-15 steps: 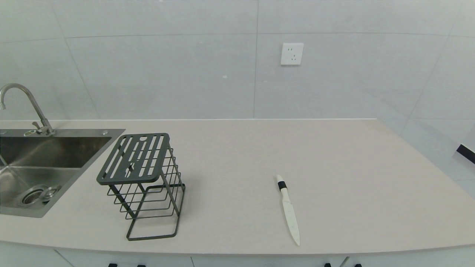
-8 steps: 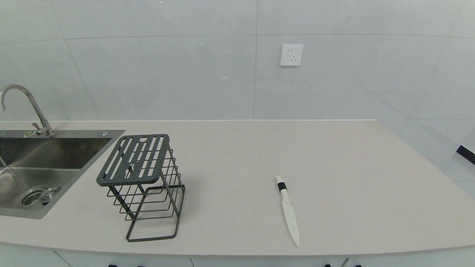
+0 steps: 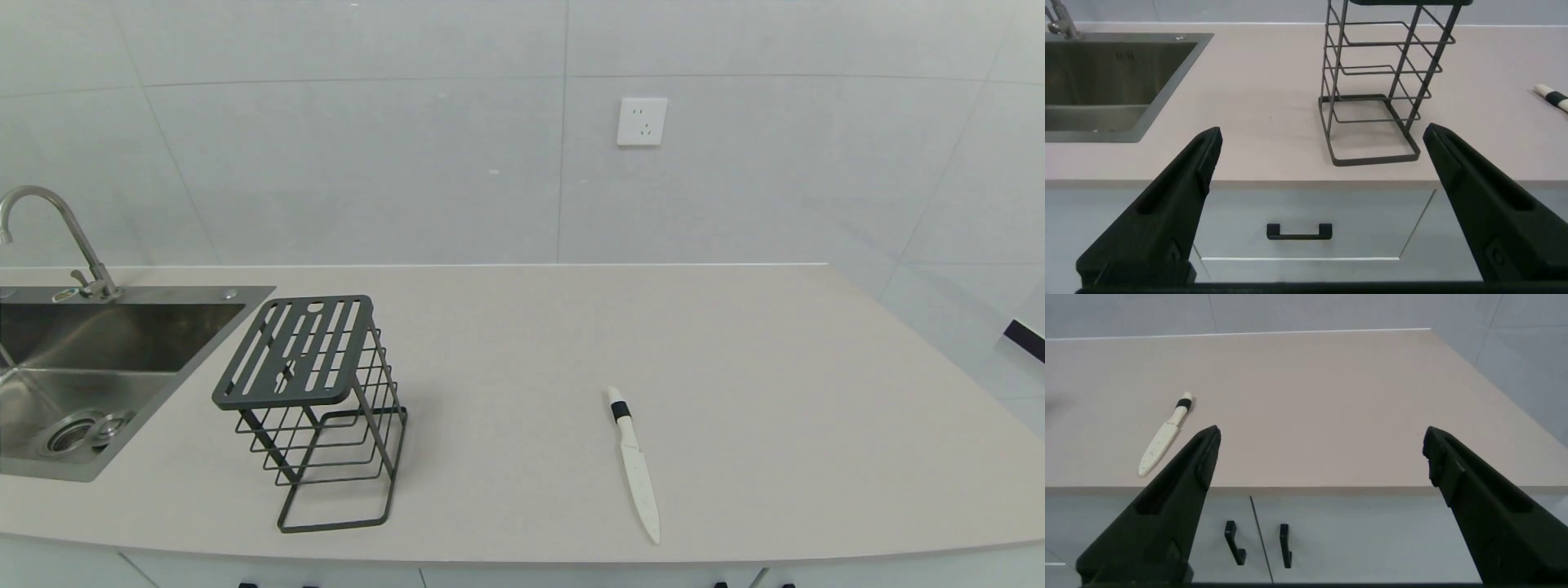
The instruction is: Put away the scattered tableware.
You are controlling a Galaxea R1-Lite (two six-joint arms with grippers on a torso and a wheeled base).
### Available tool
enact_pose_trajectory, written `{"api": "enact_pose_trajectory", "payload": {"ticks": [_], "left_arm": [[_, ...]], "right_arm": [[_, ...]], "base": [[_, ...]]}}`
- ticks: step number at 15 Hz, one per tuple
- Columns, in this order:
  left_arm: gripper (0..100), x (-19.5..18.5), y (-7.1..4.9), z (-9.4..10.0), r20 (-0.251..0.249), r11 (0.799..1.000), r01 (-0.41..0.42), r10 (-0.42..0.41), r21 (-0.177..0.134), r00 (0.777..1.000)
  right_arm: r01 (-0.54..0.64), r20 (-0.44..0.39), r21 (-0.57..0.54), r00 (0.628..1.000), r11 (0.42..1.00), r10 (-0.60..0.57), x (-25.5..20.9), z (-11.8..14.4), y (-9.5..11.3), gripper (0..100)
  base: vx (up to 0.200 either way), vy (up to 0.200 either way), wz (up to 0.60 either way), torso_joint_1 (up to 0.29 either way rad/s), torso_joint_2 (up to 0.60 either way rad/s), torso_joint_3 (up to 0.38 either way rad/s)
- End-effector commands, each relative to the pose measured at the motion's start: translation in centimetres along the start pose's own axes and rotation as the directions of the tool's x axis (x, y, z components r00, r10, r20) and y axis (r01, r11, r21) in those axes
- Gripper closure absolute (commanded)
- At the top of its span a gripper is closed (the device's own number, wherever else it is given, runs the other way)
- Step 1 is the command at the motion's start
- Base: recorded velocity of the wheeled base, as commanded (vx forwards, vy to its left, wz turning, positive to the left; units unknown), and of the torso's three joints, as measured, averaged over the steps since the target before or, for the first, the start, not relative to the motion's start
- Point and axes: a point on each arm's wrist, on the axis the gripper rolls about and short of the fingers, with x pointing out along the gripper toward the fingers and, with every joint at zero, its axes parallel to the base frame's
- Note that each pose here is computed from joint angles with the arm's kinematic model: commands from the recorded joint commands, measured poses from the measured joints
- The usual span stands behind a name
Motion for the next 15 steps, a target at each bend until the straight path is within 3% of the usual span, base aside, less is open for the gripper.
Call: {"api": "enact_pose_trajectory", "payload": {"ticks": [1,3,8,15], "left_arm": [[0,0.01,0.0,0.01,-0.001,1.0,-0.002,0.002,-0.003,1.0],[0,0.01,0.0,0.01,-0.001,1.0,-0.002,0.002,-0.003,1.0],[0,0.01,0.0,0.01,-0.001,1.0,-0.002,0.002,-0.003,1.0],[0,0.01,0.0,0.01,-0.001,1.0,-0.002,0.002,-0.005,1.0]], "right_arm": [[0.0,-0.002,0.0,1.0,1.0,0.0,0.01,0.0,0.0,0],[0.0,-0.002,0.0,1.0,1.0,0.0,0.01,0.0,0.0,0],[0.0,-0.002,0.0,1.0,1.0,0.0,0.01,0.0,0.0,0],[0.0,-0.002,0.0,1.0,1.0,0.0,0.01,0.0,0.0,0]], "base": [[0.0,0.0,0.0,0.0,0.0,0.0],[0.0,0.0,0.0,0.0,0.0,0.0],[0.0,0.0,0.0,0.251,-0.06,0.188],[0.0,0.0,0.0,0.119,-0.04,0.084]]}}
